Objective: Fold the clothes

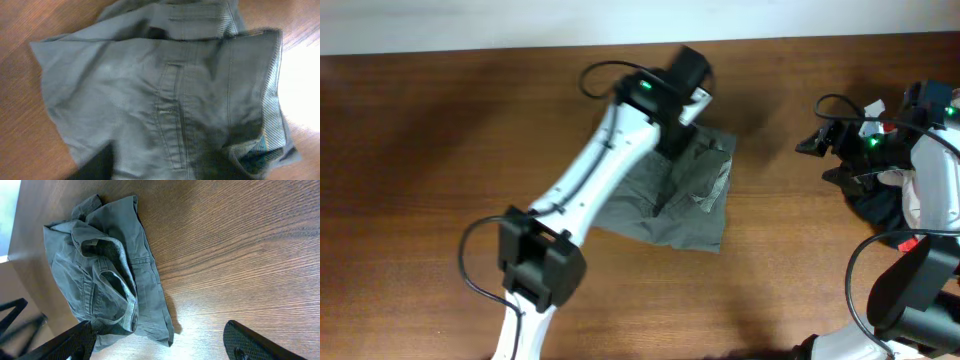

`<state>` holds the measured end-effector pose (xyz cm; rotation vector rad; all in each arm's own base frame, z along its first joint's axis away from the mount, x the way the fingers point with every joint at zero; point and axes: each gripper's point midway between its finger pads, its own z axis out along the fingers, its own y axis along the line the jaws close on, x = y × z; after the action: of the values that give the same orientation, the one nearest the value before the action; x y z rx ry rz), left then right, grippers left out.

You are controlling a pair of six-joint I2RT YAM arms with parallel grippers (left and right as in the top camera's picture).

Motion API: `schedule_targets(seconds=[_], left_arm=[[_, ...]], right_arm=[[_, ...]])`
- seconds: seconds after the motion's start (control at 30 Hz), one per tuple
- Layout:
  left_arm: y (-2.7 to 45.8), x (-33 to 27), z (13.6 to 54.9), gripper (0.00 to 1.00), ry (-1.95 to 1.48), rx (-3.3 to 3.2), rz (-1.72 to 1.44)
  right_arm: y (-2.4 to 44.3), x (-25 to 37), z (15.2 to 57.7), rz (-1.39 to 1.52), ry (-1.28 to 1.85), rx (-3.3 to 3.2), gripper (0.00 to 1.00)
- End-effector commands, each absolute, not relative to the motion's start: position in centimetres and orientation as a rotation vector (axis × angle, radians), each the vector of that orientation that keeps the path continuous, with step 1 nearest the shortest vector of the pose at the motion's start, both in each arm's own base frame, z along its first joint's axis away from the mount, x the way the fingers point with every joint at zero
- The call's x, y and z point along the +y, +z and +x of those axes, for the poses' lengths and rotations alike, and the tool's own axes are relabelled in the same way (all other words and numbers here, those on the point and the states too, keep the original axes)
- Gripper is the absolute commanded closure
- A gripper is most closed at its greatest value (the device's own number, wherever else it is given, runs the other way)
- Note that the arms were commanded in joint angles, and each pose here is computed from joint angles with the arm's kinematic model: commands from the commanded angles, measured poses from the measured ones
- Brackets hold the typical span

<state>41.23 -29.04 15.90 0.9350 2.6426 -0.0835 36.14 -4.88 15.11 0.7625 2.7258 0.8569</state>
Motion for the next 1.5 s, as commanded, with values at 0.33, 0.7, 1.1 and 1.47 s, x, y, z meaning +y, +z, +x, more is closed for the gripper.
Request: schedule_targets(seconds=[0.33, 0.7, 1.1, 1.47], left_arm=[[6.8, -35.3, 27.3, 1.0, -0.806, 3.06, 1.345], [14.4, -34.1, 33.2, 0.89, -0.235, 2.804, 1.184], [14.1, -22.7, 44.4, 0.15, -0.528, 2.916, 0.504], [8.1, -20.3, 44.6, 0.03, -1.147, 2.796, 0.519]], right_arm=[[16.5, -4.8, 36.4, 0.675, 0.848, 2.699, 0.13], [16.5, -4.8, 36.3, 0.677, 0.849, 2.702, 0.14], [16.3, -4.6, 35.6, 0.623, 0.847, 2.733, 0.13], [16.3, -4.6, 35.6, 0.591, 0.842, 2.734, 0.12]])
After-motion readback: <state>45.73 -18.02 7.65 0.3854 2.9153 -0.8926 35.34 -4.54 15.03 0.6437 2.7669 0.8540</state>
